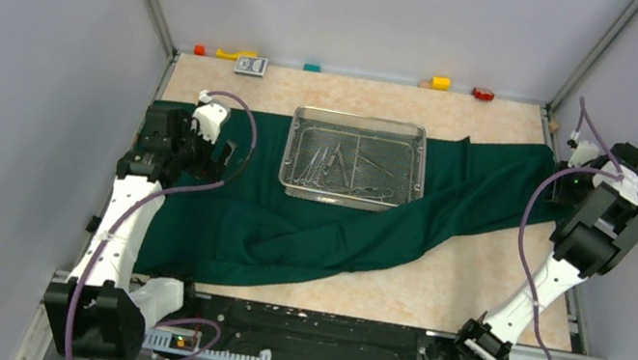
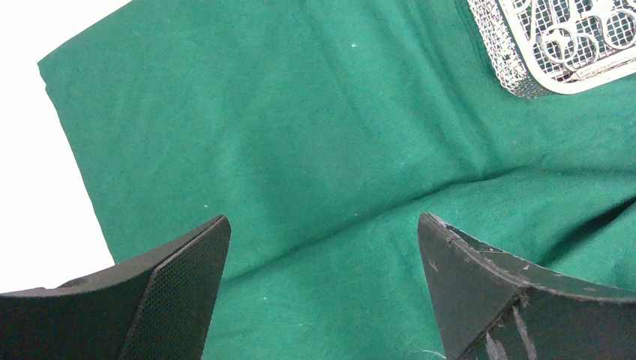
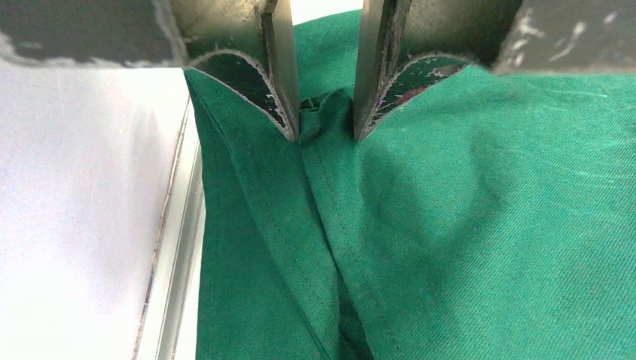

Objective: Open and lay out the surgical kit
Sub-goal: Open the surgical kit at the center of the board.

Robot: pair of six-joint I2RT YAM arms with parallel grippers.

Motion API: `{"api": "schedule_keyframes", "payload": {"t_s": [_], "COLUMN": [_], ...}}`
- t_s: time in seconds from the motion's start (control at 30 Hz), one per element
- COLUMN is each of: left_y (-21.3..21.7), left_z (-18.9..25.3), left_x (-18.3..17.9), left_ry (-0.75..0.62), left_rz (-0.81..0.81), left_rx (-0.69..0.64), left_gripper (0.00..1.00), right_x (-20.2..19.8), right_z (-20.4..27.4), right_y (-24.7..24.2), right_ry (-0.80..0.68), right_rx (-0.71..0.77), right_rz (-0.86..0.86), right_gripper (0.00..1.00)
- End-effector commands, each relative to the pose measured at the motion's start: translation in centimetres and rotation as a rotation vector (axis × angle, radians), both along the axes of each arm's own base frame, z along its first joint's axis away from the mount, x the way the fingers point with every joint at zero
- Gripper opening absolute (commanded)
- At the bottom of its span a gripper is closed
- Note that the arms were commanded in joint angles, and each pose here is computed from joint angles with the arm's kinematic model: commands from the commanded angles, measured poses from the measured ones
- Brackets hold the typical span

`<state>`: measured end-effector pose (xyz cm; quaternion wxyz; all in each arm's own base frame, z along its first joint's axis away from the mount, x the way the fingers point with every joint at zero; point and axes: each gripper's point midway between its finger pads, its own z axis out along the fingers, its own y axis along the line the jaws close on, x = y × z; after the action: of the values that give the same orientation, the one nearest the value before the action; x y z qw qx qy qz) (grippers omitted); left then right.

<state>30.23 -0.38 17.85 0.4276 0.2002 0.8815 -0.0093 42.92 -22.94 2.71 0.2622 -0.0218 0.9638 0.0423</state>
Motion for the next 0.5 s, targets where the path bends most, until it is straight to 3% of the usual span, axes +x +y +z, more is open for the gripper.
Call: {"api": "schedule_keyframes", "payload": {"t_s": [0.0, 0.47], "left_y": [-0.3, -0.5], "left_z": [2.1, 1.8], "left_x": [1.1, 1.1], "left_ry": [-0.070, -0.061], "left_rz": [-0.008, -0.015], "left_rx": [-0.014, -0.016], "left_gripper": [0.99, 0.99], "right_x": [0.6, 0.6], "right_z": [2.7, 4.1], "right_y": [1.0, 1.2], "right_ry": [-0.049, -0.068], "right_rx": [0.026, 0.016], "right_rz": [0.032, 0.045], "right_gripper": [0.30, 0.21]}}
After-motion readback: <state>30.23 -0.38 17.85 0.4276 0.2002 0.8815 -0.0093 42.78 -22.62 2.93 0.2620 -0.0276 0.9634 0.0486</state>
